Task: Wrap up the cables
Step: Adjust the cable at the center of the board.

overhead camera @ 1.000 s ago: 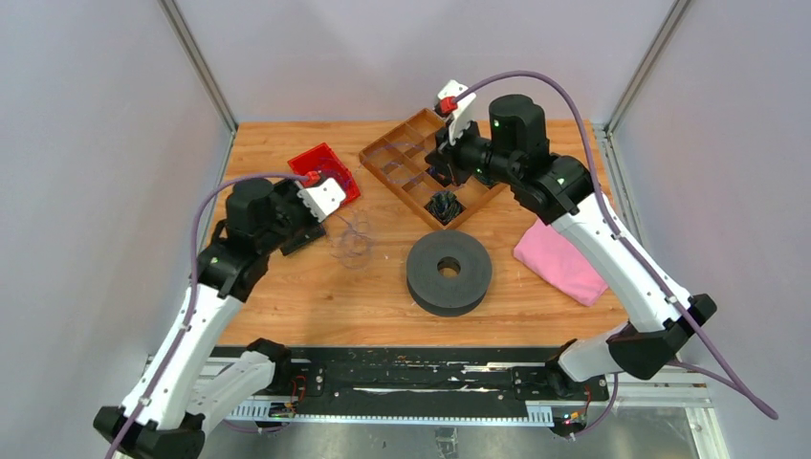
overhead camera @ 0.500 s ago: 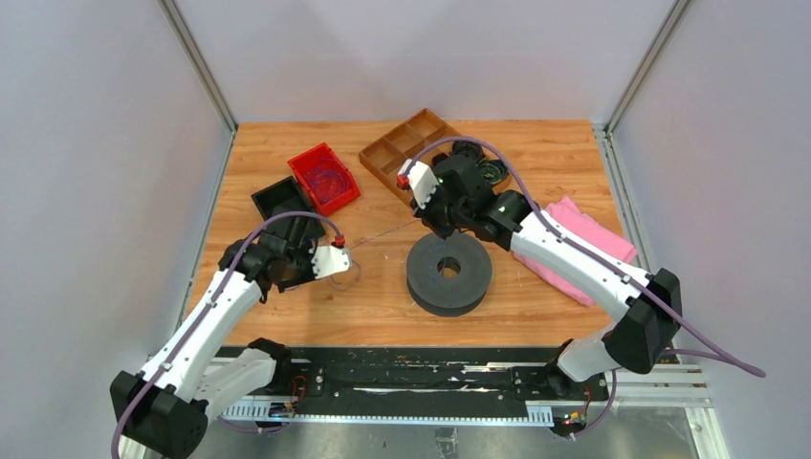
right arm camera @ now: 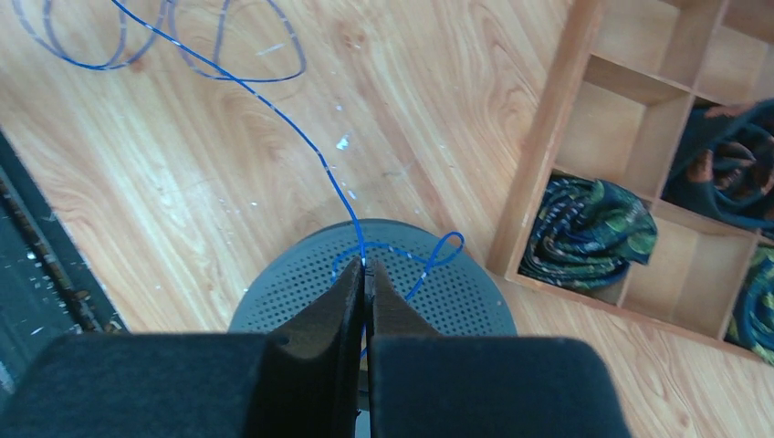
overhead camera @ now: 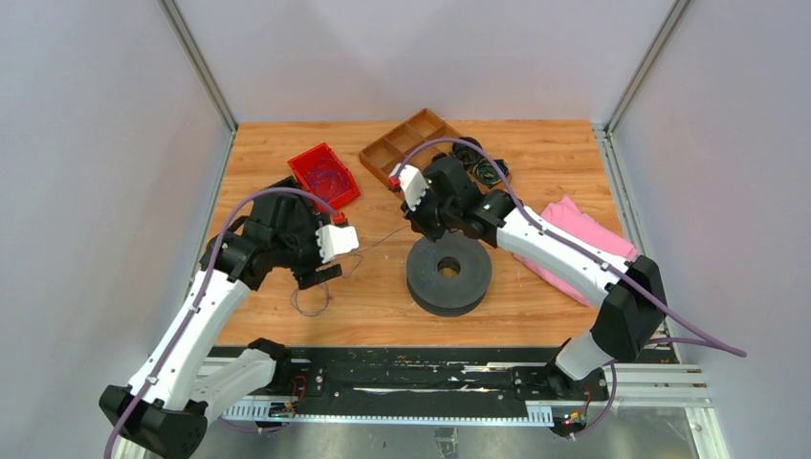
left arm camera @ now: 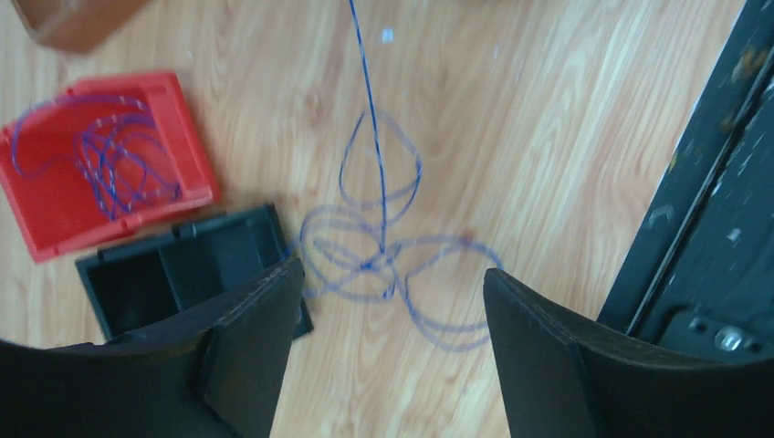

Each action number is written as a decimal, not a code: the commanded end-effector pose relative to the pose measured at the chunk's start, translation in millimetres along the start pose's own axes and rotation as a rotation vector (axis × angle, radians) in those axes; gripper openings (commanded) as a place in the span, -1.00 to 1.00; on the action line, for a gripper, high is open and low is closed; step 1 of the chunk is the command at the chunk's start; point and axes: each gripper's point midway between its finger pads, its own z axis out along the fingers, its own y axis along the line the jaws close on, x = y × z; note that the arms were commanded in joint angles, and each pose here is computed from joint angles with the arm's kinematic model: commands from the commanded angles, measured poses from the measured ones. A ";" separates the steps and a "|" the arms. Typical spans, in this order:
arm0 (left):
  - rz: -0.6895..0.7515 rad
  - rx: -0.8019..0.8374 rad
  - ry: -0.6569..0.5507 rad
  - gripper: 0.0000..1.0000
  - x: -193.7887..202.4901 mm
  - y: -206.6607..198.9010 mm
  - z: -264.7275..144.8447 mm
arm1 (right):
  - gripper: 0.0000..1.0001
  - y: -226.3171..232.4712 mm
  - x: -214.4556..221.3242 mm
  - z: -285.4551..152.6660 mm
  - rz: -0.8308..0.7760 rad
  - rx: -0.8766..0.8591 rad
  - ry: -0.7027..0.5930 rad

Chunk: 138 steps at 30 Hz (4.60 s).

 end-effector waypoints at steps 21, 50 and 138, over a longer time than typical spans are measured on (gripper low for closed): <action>-0.184 0.079 -0.679 -0.05 -117.8 26.2 55.7 | -0.99 81.9 -53.6 -19.5 0.011 -0.483 -0.175; 0.132 0.017 -0.493 -0.99 -92.4 12.1 19.1 | 0.08 46.3 -57.4 -46.1 0.169 -0.399 -0.190; -0.035 -0.126 0.033 -0.89 58.0 20.0 33.0 | -0.99 -78.4 -4.6 -96.8 0.030 0.134 -0.266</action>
